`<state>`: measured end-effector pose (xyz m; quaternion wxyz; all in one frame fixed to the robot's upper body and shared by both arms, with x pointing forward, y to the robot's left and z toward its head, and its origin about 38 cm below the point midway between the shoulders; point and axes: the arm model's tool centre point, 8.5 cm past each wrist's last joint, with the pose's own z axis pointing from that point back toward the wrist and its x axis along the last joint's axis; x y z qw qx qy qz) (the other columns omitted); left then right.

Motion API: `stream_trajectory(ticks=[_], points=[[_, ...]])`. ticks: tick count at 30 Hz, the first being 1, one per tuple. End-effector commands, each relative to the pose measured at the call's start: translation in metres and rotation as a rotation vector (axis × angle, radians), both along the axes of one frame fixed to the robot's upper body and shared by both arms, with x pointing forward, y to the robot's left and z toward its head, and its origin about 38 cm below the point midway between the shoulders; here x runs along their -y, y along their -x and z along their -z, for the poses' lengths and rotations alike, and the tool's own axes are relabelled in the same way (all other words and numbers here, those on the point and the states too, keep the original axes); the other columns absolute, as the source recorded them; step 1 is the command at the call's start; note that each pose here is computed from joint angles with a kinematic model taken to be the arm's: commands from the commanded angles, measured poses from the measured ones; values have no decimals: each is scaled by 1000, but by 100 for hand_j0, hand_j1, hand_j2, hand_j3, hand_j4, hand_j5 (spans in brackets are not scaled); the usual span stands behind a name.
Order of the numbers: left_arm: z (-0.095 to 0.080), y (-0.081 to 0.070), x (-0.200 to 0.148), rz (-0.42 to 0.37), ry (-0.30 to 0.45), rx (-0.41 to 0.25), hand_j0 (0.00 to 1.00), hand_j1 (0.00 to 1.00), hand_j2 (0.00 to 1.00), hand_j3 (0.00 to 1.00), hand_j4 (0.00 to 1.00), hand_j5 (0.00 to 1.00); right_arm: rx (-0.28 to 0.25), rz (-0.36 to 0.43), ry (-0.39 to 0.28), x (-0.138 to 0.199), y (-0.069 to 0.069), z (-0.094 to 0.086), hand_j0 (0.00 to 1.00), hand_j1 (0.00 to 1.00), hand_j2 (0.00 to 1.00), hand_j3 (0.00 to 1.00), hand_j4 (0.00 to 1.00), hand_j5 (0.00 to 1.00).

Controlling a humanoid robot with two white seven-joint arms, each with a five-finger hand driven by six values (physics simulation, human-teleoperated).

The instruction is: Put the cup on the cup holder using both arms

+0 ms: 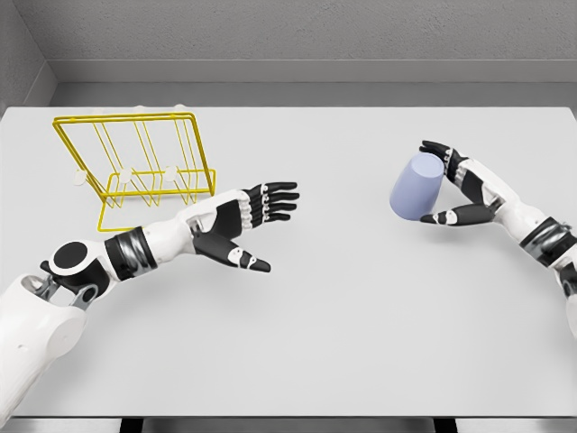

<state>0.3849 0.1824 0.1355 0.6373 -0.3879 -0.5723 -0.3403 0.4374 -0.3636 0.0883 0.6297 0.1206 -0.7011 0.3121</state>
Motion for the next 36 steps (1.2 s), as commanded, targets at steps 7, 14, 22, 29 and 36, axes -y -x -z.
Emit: stream_trajectory(ticks=[7, 14, 22, 29, 36], points=[[-3, 0, 1, 2, 9, 7, 100, 100, 100, 100, 100, 100, -9, 3, -4, 1, 0, 2, 100, 100, 100, 100, 100, 100], [-3, 1, 1, 3, 10, 8, 100, 100, 100, 100, 100, 100, -7, -18, -9, -12, -3, 3, 100, 100, 100, 100, 100, 100], [-2, 1, 1, 3, 10, 7, 100, 100, 100, 100, 100, 100, -9, -27, -7, -15, -3, 4, 100, 100, 100, 100, 100, 100], [-3, 1, 1, 3, 10, 8, 100, 100, 100, 100, 100, 100, -9, -33, -10, -18, -4, 5, 100, 100, 100, 100, 100, 100], [-3, 1, 1, 3, 10, 9, 100, 100, 100, 100, 100, 100, -71, -23, -18, -22, -9, 7, 54, 54, 54, 54, 54, 54]])
